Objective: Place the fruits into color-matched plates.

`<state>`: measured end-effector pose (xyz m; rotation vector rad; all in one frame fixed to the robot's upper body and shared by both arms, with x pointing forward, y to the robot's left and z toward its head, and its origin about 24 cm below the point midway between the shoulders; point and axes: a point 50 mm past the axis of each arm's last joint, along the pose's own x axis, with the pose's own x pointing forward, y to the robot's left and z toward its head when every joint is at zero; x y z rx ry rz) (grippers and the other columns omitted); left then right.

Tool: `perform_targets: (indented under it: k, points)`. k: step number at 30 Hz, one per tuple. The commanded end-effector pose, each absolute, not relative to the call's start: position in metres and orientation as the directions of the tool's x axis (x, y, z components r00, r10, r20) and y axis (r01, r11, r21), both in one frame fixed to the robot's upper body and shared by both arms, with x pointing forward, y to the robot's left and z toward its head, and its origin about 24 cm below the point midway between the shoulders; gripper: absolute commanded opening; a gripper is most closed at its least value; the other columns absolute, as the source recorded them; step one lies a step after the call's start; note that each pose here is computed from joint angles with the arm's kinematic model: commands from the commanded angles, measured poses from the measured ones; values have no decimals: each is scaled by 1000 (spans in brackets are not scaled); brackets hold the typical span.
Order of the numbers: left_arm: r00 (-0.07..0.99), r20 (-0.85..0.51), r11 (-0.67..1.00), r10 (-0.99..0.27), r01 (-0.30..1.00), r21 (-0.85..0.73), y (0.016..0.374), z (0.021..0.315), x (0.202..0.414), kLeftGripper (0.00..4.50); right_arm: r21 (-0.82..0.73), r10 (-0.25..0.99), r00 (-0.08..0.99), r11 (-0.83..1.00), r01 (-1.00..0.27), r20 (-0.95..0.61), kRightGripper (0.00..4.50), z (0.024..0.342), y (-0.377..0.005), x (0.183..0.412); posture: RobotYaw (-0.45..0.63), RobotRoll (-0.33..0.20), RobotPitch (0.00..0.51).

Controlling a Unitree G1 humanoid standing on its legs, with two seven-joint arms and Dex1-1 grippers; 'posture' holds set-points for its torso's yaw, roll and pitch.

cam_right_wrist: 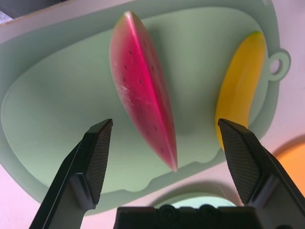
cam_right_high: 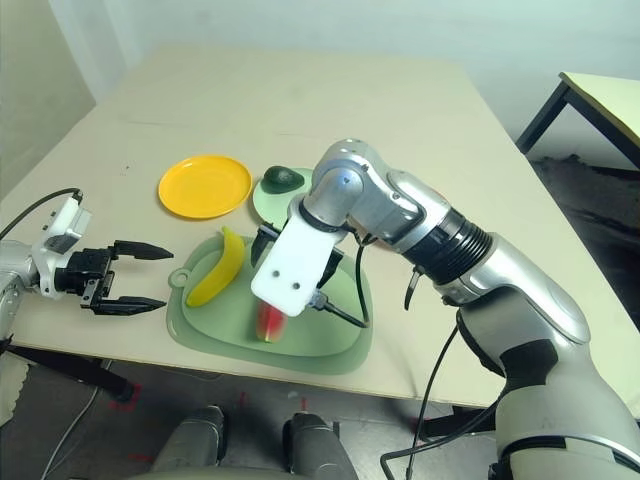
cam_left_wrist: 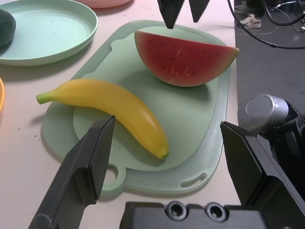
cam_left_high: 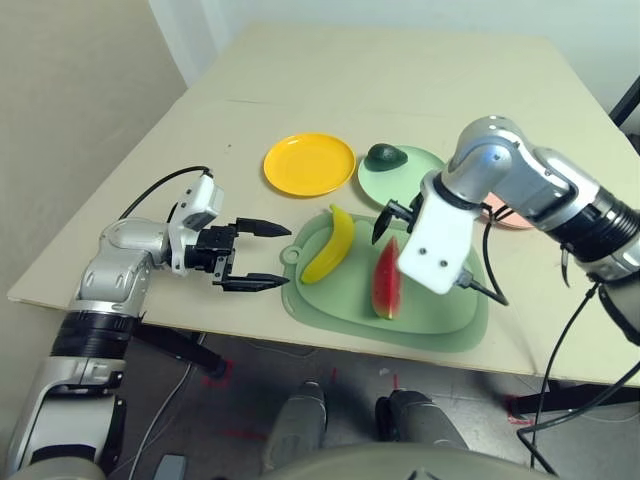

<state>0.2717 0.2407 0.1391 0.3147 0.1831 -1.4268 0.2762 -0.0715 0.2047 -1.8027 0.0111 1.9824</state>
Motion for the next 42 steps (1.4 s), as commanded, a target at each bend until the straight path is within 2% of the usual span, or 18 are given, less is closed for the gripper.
perform_targets:
  k: [1,20,30,34,38,42]
  points:
    - [142,-338,113,-930,988,104,243,137,271,4500,-246,293,-101,-911,-330,-951,4465,189,-68,272,69,0,117]
    - [177,-337,146,-925,982,116,249,138,271,4500,-192,238,-101,-921,-339,-966,4465,154,-67,292,95,0,126]
    - [191,-340,157,-921,980,124,254,135,274,4500,-189,243,-117,-917,-350,-963,4465,148,-61,293,83,0,128]
    - [198,-338,164,-920,978,127,255,134,275,4500,-174,230,-117,-916,-361,-966,3587,149,-64,294,83,0,129]
    - [202,-336,169,-920,978,124,256,133,275,4500,-164,220,-109,-911,-379,-969,2065,150,-70,297,79,0,131]
    - [197,-339,163,-920,979,126,254,130,275,4500,-155,211,-102,-907,-392,-972,1696,151,-76,299,71,0,129]
